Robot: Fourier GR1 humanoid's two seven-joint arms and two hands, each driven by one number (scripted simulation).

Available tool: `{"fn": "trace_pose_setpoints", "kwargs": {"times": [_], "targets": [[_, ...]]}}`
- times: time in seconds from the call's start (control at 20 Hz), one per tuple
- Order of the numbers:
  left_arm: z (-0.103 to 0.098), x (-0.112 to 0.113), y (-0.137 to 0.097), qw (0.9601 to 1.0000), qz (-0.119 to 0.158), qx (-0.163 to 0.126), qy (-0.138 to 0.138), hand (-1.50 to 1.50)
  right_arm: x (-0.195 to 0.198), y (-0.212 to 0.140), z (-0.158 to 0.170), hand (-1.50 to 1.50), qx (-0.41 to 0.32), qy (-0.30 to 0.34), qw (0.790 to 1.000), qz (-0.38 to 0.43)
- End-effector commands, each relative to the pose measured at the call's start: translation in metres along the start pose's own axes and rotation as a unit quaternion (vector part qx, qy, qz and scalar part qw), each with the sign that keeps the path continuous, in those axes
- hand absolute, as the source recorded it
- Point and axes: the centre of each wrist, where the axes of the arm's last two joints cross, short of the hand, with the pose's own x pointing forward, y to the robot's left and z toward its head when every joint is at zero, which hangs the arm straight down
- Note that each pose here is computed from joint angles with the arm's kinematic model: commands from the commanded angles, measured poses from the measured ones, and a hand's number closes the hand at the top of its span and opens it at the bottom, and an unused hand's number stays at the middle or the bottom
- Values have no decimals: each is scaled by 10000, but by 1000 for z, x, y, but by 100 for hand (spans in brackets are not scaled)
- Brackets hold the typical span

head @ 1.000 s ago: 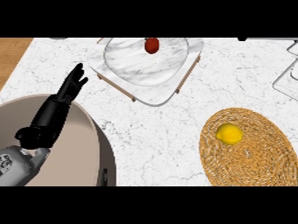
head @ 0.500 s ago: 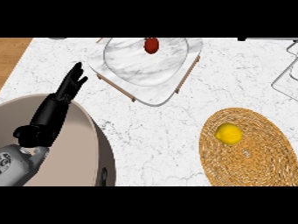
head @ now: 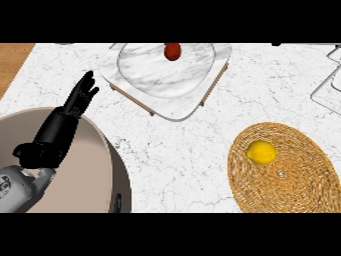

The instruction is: Pick the squash from the placemat and place it in the tiered shelf

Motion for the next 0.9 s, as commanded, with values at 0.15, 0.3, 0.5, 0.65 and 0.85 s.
{"fn": "trace_pose_setpoints", "kwargs": {"times": [0.15,0.3,0.5,0.65,0.85], "targets": [[13,-26,-14,9980,195,98,598,0,28,-39,24,-150,-320,685,9971,-86],[10,-17,-10,9984,222,69,515,0,34,-47,31,-150,-252,1044,9939,258],[16,-16,-9,9981,284,8,556,0,43,-61,44,-150,-191,1204,9912,511],[14,-11,-5,9986,218,14,483,0,50,-69,51,-150,-106,1189,9904,699],[12,-5,-7,9988,329,55,360,0,50,-73,56,-150,66,1216,9902,684]]}}
